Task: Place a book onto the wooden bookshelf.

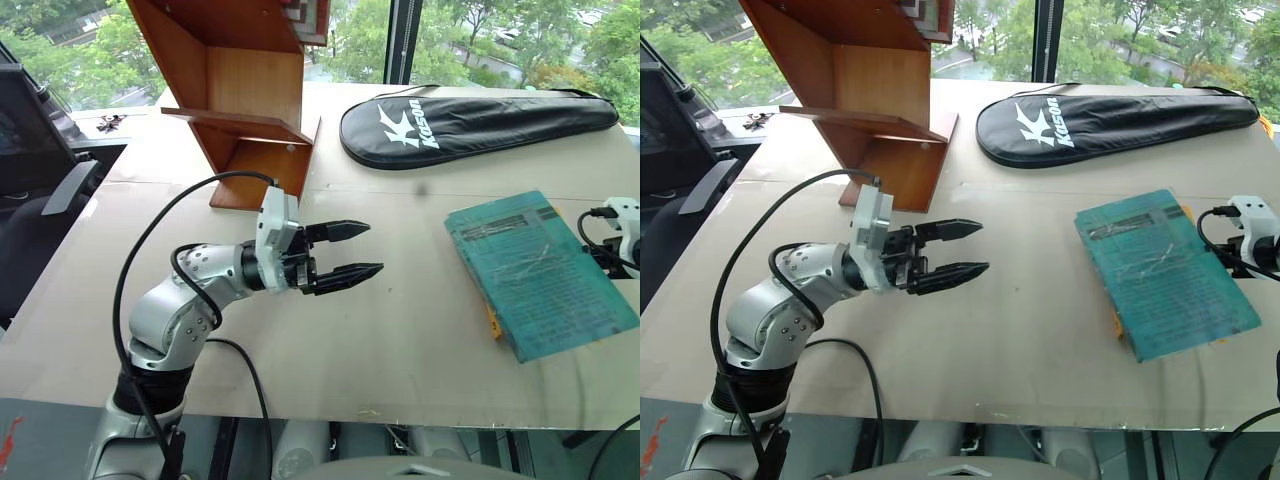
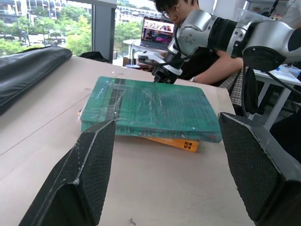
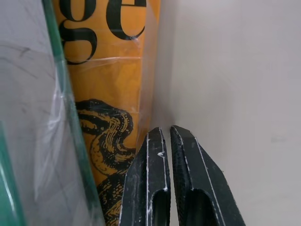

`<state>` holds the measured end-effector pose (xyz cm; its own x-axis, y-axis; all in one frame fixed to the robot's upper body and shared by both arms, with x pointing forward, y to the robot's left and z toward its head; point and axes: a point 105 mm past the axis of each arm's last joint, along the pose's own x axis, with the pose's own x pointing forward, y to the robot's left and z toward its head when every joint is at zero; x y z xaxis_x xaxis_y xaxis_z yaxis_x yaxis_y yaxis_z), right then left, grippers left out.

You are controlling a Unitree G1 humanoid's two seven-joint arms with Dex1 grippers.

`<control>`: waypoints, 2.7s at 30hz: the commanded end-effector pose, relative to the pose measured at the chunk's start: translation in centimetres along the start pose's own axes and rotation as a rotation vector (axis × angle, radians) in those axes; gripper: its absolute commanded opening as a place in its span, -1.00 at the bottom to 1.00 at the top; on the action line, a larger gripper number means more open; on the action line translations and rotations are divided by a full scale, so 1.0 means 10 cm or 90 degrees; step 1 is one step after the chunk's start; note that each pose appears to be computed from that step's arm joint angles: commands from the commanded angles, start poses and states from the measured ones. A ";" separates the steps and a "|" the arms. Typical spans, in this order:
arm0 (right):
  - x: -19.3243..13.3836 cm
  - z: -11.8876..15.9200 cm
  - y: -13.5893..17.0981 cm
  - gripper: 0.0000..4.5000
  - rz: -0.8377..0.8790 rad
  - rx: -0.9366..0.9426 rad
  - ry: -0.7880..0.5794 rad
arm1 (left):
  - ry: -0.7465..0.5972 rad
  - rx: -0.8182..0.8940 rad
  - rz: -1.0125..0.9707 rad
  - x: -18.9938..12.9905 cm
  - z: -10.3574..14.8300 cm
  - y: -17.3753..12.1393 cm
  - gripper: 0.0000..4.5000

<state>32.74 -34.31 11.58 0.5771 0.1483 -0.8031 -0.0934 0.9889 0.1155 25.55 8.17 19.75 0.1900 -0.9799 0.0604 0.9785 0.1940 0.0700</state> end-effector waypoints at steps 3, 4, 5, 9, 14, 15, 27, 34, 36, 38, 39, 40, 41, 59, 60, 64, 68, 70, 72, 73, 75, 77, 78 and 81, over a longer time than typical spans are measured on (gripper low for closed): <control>0.13 -0.09 0.46 -0.98 0.066 0.002 -0.006 | 0.008 0.015 0.001 -0.09 0.01 -0.04 0.59; 0.16 -0.12 0.55 -0.98 0.071 -0.004 -0.007 | 0.016 0.012 0.005 -0.13 -0.02 -0.05 0.59; 0.18 -0.13 0.66 -0.98 0.079 -0.003 -0.013 | 0.023 0.008 0.009 -0.17 -0.05 -0.05 0.59; 0.23 -0.17 0.97 -0.98 0.101 -0.022 -0.026 | 0.067 0.000 0.016 -0.38 -0.13 -0.08 0.59; 0.19 -0.15 0.94 -0.98 0.046 -0.051 -0.053 | 0.088 0.002 0.030 -0.54 -0.13 -0.05 0.59; 0.12 -0.12 0.89 -0.98 0.033 -0.053 -0.064 | 0.088 0.002 0.031 -0.56 -0.13 -0.05 0.59; -0.55 -0.10 0.89 -0.98 0.014 -0.185 -0.091 | 0.092 -0.003 0.023 -0.66 -0.14 -0.07 0.59; -0.50 -0.28 1.08 -0.98 0.050 -0.205 -0.102 | 0.101 -0.019 0.026 -0.71 -0.27 -0.10 0.59; -0.50 -0.30 1.11 -0.98 0.056 -0.208 -0.107 | 0.103 -0.023 0.027 -0.72 -0.29 -0.10 0.59; -0.49 -0.28 1.18 -0.98 0.065 -0.214 -0.120 | 0.105 -0.027 0.028 -0.72 -0.32 -0.10 0.59; -0.48 -0.27 1.22 -0.98 0.074 -0.216 -0.125 | 0.105 -0.028 0.028 -0.72 -0.33 -0.09 0.59; -0.47 -0.27 1.27 -0.98 0.082 -0.219 -0.130 | 0.106 -0.029 0.027 -0.71 -0.33 -0.09 0.59; -0.45 -0.26 1.32 -0.98 0.091 -0.221 -0.135 | 0.106 -0.030 0.026 -0.70 -0.34 -0.09 0.59; -1.30 -0.50 1.10 0.44 0.184 -0.468 -0.412 | 0.111 -0.108 0.061 -0.63 -0.44 0.07 0.59; -1.34 -0.56 1.07 0.66 0.196 -0.481 -0.405 | 0.118 -0.122 0.067 -0.63 -0.46 0.09 0.59; -1.42 -0.70 0.96 0.99 0.193 -0.535 -0.399 | 0.133 -0.181 0.087 -0.64 -0.51 0.15 0.59; -1.48 -0.83 0.93 0.99 0.231 -0.536 -0.386 | 0.174 -0.297 0.119 -0.54 -0.57 0.20 0.59; -1.48 -0.83 0.98 0.99 0.250 -0.539 -0.395 | 0.175 -0.399 0.116 -0.45 -0.60 0.21 0.59; -1.46 -0.84 0.98 0.99 0.255 -0.542 -0.397 | 0.161 -0.529 0.111 -0.29 -0.65 0.23 0.59; -1.45 -0.85 0.98 0.99 0.255 -0.545 -0.396 | 0.158 -0.575 0.109 -0.23 -0.68 0.24 0.59; -1.42 -0.88 0.99 0.99 0.253 -0.549 -0.396 | 0.145 -0.649 0.117 -0.10 -0.75 0.27 0.59; -1.39 -0.89 1.03 0.99 0.260 -0.543 -0.402 | 0.130 -0.723 0.119 0.07 -0.86 0.27 0.59; -1.39 -0.90 1.06 0.99 0.264 -0.543 -0.401 | 0.135 -0.747 0.121 0.15 -0.93 0.25 0.59; -1.39 -0.90 1.12 0.99 0.265 -0.543 -0.408 | 0.131 -0.795 0.127 0.31 -1.05 0.23 0.59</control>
<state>16.46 -26.02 18.00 0.6562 0.6735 -0.3403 -0.7546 0.5858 -0.2957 28.93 4.95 9.77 0.2264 -0.9570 -0.1815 0.3362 0.2516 -0.9076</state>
